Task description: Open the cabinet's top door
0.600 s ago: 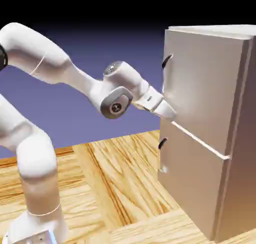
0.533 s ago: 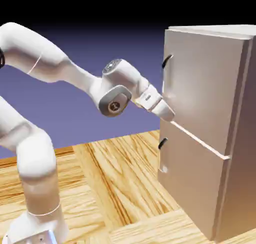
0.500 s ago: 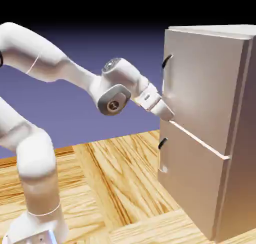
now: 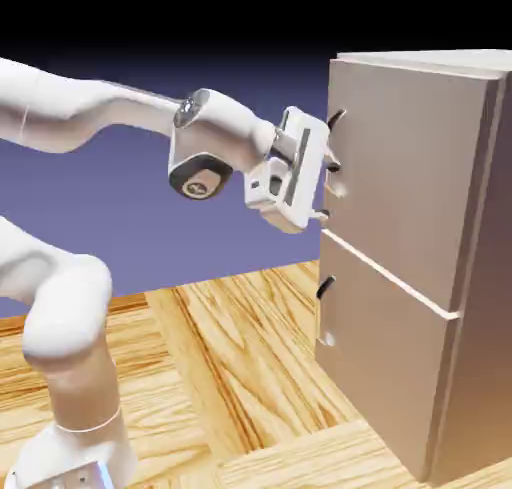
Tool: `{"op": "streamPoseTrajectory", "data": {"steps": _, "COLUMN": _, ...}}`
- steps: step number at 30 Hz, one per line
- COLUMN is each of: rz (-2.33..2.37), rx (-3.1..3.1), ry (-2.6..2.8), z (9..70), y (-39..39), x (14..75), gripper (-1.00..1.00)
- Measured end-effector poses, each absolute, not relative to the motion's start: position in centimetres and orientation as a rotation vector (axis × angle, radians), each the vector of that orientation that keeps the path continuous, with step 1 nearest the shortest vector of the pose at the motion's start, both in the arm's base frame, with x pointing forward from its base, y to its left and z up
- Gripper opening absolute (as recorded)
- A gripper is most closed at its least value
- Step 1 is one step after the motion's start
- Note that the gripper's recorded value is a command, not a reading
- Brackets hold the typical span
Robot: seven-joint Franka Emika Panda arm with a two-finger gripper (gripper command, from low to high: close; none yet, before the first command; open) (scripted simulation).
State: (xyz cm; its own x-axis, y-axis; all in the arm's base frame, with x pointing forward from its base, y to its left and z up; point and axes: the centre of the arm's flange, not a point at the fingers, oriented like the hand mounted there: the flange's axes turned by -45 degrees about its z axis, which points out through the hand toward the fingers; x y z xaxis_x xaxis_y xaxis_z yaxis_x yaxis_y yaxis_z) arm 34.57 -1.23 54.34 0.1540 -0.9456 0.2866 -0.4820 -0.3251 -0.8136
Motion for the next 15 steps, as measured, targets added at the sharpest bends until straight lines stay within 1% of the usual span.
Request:
{"op": "streamPoseTrajectory", "data": {"steps": 7, "rz": -0.944, "rx": -1.452, "ry": 1.576, "z": 55.6, "y": -0.3, "x": 33.1, "gripper": 0.00}}
{"op": "streamPoseTrajectory", "data": {"steps": 15, "rz": -0.733, "rx": -0.978, "ry": 1.697, "z": 56.0, "y": 1.4, "x": 31.9, "gripper": 0.00}}
